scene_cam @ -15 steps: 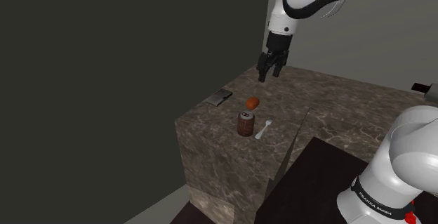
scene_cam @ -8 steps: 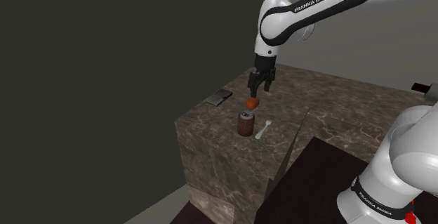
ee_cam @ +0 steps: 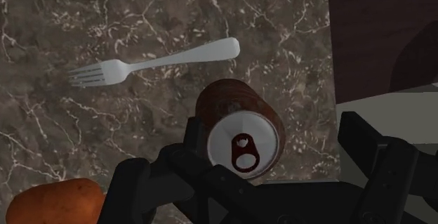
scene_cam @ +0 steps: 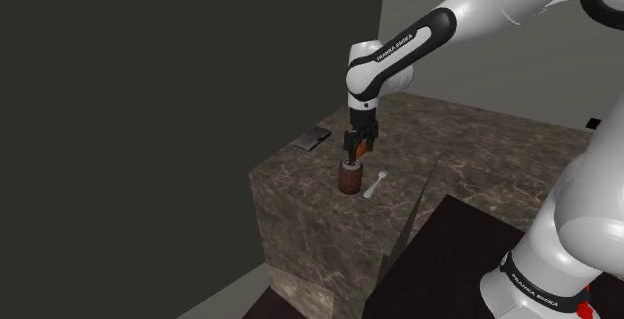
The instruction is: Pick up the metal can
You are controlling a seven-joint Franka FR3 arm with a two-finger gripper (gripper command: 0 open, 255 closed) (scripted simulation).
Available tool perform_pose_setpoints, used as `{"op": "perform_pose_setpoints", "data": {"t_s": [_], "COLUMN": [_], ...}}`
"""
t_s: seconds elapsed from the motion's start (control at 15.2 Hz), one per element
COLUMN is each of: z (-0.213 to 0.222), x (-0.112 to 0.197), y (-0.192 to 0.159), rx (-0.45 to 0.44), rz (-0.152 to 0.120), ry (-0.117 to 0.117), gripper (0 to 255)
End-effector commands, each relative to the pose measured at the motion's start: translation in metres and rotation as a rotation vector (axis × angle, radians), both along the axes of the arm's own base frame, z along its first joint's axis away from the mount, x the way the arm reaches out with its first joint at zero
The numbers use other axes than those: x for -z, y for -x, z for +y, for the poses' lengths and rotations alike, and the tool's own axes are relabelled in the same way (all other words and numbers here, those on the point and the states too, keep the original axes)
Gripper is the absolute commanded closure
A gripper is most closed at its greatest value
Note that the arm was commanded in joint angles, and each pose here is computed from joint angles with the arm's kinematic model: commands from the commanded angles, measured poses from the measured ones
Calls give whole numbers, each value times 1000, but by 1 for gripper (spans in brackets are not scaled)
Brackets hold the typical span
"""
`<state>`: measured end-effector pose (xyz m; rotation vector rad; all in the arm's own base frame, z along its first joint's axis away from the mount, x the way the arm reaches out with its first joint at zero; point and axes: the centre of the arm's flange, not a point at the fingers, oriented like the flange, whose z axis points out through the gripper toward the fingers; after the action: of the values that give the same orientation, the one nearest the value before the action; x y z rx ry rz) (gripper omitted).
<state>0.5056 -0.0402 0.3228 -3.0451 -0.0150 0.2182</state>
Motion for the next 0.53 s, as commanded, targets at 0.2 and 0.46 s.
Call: {"op": "perform_pose_setpoints", "data": {"t_s": [0.2, 0.46], "z": [-5, -5], "x": [51, 72], "y": [-15, -15], "rx": [-16, -16], "rz": [42, 42], "ry": [7, 7], "gripper": [0, 0]}}
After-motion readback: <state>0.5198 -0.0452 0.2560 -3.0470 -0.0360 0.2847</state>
